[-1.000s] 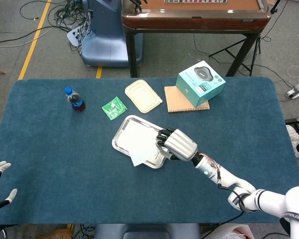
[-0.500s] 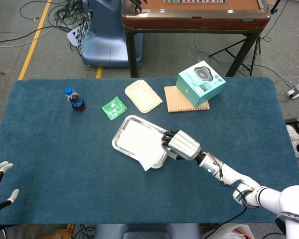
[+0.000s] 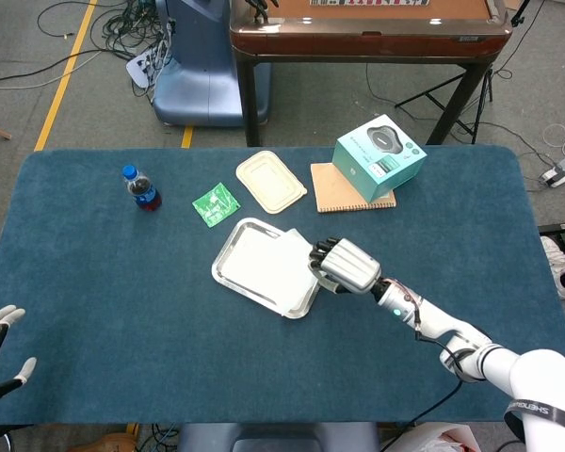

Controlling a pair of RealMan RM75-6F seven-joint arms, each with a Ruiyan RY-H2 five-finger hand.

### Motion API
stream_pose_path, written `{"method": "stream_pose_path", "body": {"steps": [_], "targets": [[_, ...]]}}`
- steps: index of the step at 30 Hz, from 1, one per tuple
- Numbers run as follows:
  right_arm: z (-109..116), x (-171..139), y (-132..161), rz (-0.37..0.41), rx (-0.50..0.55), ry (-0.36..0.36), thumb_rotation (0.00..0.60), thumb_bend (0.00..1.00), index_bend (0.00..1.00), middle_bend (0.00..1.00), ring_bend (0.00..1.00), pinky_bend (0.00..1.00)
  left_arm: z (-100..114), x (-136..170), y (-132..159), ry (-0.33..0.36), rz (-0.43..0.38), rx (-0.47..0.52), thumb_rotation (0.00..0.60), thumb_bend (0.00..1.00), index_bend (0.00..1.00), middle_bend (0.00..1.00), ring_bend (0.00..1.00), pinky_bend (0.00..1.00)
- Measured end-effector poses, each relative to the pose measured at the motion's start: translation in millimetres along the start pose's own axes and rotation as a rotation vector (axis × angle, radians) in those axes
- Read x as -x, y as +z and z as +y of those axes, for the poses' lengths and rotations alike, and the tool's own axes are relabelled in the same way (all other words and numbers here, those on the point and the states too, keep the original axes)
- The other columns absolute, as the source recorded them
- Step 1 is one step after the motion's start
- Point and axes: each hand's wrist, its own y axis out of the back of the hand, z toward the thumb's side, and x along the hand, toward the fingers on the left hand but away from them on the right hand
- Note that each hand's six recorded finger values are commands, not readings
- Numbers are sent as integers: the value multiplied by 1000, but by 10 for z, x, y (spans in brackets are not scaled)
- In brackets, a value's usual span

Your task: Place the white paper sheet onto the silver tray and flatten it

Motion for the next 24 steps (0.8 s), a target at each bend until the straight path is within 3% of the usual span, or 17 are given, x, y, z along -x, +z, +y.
{"method": "stream_pose_path", "body": {"steps": [9, 24], "targets": [[-23, 139, 83, 90, -39, 8, 600, 493, 685, 456, 309, 429, 3, 2, 25, 2, 5, -3, 600, 218, 222, 178, 175, 112], [102, 254, 237, 236, -56, -42, 600, 493, 684, 459, 311, 428, 0, 27, 48, 5, 18, -12, 600, 218, 222, 178, 175, 112]]}}
